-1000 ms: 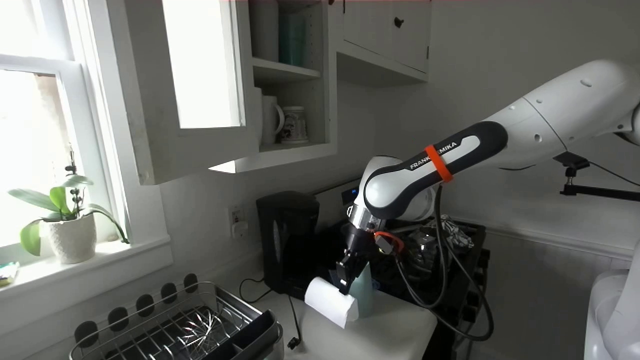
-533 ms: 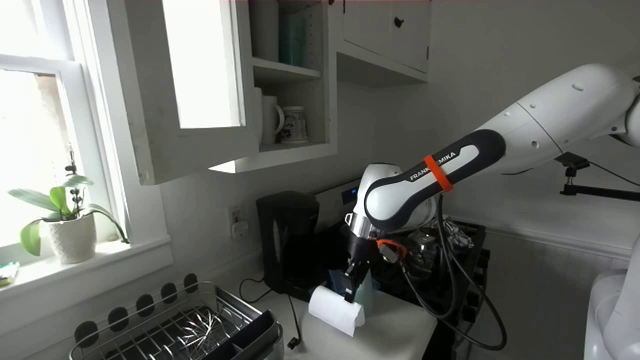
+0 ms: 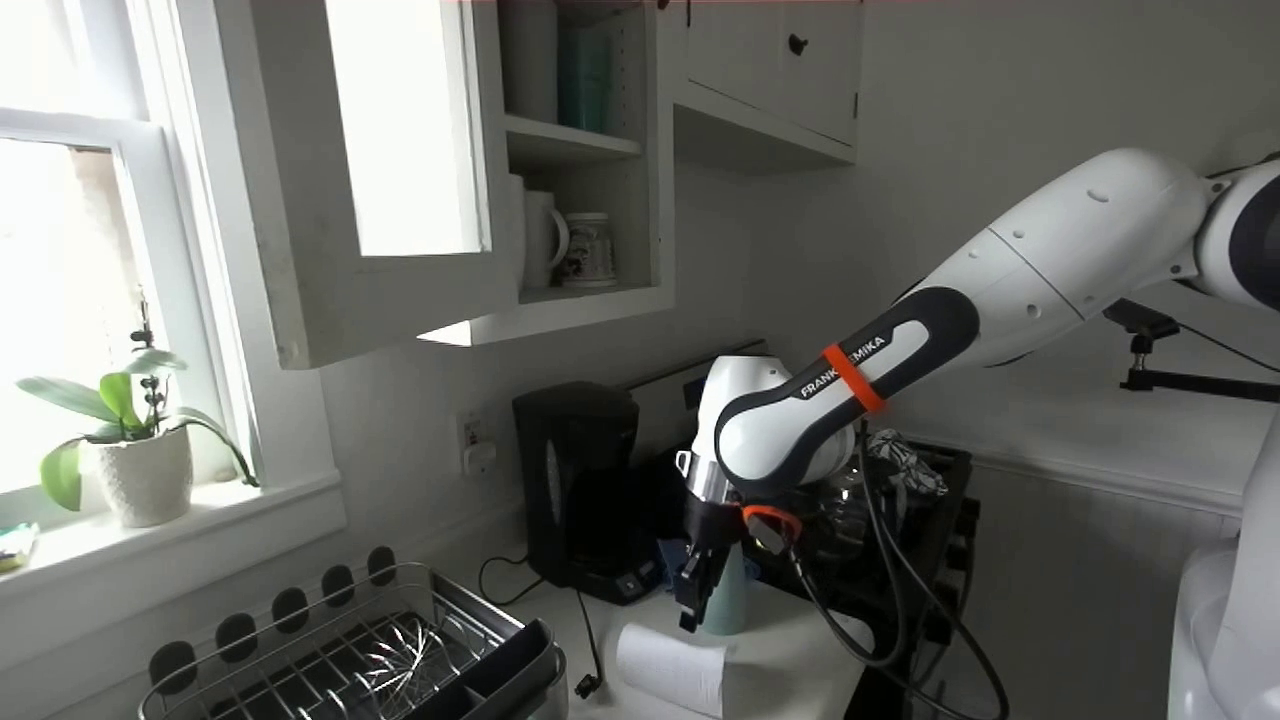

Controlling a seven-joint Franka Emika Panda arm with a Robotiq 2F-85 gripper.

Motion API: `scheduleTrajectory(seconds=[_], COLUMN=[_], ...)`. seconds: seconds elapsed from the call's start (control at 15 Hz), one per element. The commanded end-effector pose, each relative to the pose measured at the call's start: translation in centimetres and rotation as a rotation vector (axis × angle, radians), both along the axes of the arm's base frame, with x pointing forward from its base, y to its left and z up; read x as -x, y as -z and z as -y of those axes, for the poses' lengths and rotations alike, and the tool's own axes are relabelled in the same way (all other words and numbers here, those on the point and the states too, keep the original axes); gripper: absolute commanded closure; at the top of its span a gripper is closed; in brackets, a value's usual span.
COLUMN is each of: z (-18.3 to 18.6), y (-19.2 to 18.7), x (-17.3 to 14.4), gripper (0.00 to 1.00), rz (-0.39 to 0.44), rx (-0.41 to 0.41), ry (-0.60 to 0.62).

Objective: Remove the piece of tissue from the drying rack and use to wipe the counter on the right side

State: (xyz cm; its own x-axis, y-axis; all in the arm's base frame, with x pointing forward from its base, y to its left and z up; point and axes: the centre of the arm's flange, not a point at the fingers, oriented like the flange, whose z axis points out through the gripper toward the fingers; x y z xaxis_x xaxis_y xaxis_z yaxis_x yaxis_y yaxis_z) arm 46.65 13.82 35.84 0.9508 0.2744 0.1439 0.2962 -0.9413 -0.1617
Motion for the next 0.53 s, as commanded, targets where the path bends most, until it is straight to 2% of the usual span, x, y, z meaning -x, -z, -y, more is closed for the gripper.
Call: scheduleTrajectory(seconds=[0.0, 0.27, 0.47], z=[-1.1, -1.4, -0.9], y=[0.1, -0.2, 1.2], x=[-0.9, -1.2, -1.8], gripper=[0.47, 0.18, 0.01], rz=[0.029, 0.028, 0.011], rx=[-0.013, -0.018, -0.028], ry=[-0.002, -0.005, 0.010])
